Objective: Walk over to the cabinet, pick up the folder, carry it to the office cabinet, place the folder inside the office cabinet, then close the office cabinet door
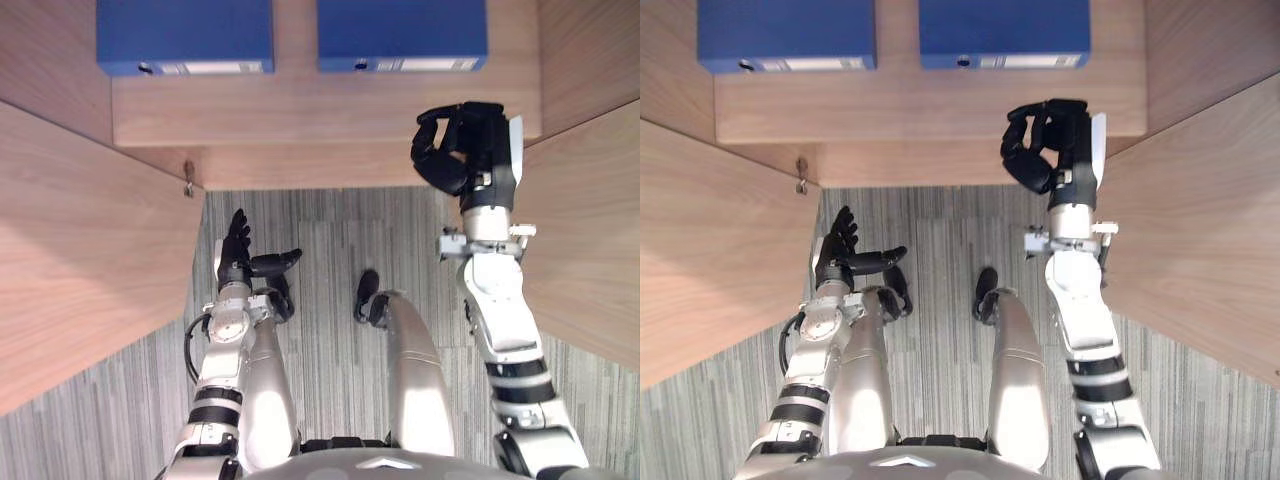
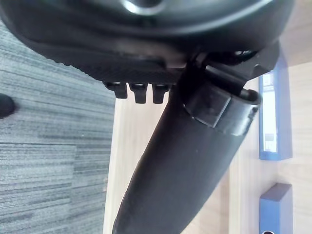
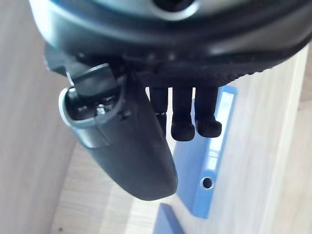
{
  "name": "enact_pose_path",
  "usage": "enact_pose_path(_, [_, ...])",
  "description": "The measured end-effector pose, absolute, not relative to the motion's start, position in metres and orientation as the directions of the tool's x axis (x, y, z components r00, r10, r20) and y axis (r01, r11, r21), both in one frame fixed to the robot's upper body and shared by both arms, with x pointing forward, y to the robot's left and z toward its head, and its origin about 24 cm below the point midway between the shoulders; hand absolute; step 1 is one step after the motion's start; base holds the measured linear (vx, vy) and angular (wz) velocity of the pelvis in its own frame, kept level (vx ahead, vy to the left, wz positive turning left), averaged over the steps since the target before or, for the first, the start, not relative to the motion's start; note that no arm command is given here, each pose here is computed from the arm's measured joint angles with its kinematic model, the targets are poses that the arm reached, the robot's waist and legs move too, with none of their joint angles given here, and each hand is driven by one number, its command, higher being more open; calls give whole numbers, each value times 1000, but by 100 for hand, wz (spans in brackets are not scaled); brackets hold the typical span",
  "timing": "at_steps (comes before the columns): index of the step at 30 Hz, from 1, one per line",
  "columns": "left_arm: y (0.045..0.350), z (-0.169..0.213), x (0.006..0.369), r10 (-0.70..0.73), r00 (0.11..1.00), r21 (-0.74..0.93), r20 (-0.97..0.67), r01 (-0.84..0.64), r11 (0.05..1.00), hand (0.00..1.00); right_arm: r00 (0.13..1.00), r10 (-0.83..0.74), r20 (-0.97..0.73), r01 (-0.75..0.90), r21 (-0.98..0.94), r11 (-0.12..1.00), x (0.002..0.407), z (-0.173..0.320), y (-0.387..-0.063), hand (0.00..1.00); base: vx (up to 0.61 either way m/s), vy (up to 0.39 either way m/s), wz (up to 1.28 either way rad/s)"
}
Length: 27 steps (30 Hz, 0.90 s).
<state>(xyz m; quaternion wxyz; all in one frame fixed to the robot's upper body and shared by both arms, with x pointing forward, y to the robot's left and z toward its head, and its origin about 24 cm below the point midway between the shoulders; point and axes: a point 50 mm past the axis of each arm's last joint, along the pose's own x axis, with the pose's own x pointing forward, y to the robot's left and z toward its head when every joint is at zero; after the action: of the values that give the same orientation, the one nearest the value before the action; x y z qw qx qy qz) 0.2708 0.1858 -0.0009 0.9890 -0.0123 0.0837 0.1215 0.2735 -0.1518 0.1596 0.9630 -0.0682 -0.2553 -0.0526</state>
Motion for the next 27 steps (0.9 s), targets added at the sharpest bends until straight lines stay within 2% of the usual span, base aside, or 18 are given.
enact_pose_path(5, [184, -47, 234, 247, 902, 30, -354, -253, 967, 100, 944, 45, 327, -26, -60, 998, 245, 104, -124, 0, 167, 51, -10])
enact_pose_path(9, [176, -81, 209, 206, 842, 92, -498, -185, 978, 100, 992, 110, 58, -105, -91, 990, 236, 38, -109, 0, 163, 24, -7])
enact_pose_path(12, [171, -95, 200, 176, 811, 126, -558, -127, 984, 100, 971, 90, -219, -138, -211, 968, 228, -24, -116, 0, 189, 30, 5])
enact_pose_path(16, [173, -100, 194, 180, 797, 158, -577, -108, 982, 100, 891, 22, -454, -171, -289, 942, 204, -75, -133, 0, 119, 39, -1])
enact_pose_path(17, [175, -102, 192, 183, 791, 163, -584, -107, 981, 100, 865, -4, -502, -167, -296, 941, 197, -85, -140, 100, 54, 35, -6])
enact_pose_path(22, [177, -110, 184, 189, 763, 175, -618, -101, 979, 100, 786, -102, -610, -142, -340, 930, 179, -110, -163, 100, 10, 13, -5])
enact_pose_path(27, [179, -125, 166, 197, 696, 188, -691, -90, 978, 100, 678, -179, -713, -103, -332, 938, 153, -132, -176, 100, -72, 4, -2])
